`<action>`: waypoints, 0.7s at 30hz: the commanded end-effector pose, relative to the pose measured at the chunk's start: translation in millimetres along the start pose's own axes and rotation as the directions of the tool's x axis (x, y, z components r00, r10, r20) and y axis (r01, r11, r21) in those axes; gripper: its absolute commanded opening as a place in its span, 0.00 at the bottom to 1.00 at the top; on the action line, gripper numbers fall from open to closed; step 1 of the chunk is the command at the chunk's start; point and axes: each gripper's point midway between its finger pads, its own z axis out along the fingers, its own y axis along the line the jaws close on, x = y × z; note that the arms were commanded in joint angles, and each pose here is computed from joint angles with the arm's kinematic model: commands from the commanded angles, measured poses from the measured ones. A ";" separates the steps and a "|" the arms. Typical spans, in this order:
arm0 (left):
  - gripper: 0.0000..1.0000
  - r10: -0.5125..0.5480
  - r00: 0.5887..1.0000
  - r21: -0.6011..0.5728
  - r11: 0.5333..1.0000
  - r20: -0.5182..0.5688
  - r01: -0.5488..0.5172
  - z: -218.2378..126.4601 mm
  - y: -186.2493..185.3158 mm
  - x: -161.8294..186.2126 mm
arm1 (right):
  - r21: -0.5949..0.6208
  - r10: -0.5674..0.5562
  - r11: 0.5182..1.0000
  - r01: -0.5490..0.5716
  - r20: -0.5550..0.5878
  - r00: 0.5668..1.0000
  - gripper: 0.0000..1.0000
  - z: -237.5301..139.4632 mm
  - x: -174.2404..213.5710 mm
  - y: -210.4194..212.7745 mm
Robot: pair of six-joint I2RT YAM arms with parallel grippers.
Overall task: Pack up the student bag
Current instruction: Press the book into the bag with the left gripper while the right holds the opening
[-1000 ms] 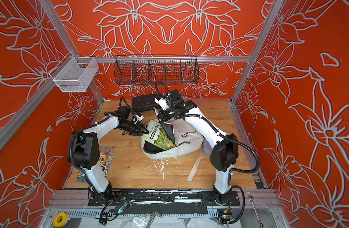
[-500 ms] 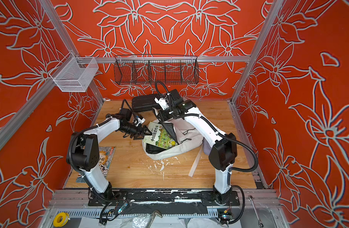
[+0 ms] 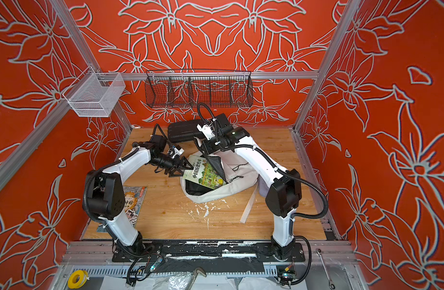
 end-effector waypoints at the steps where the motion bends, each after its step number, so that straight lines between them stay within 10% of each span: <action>1: 0.86 -0.002 1.000 -0.124 0.992 -0.023 -0.001 -9.0 11.4 17.2 | 0.025 -0.007 1.000 0.007 0.019 1.000 0.00 -0.1 -7.9 -5.9; 21: 0.81 0.080 0.976 -0.231 0.972 0.203 -0.032 -4.7 25.1 -21.6 | -0.047 -0.037 0.998 0.039 0.038 0.999 0.00 -2.2 -10.6 7.7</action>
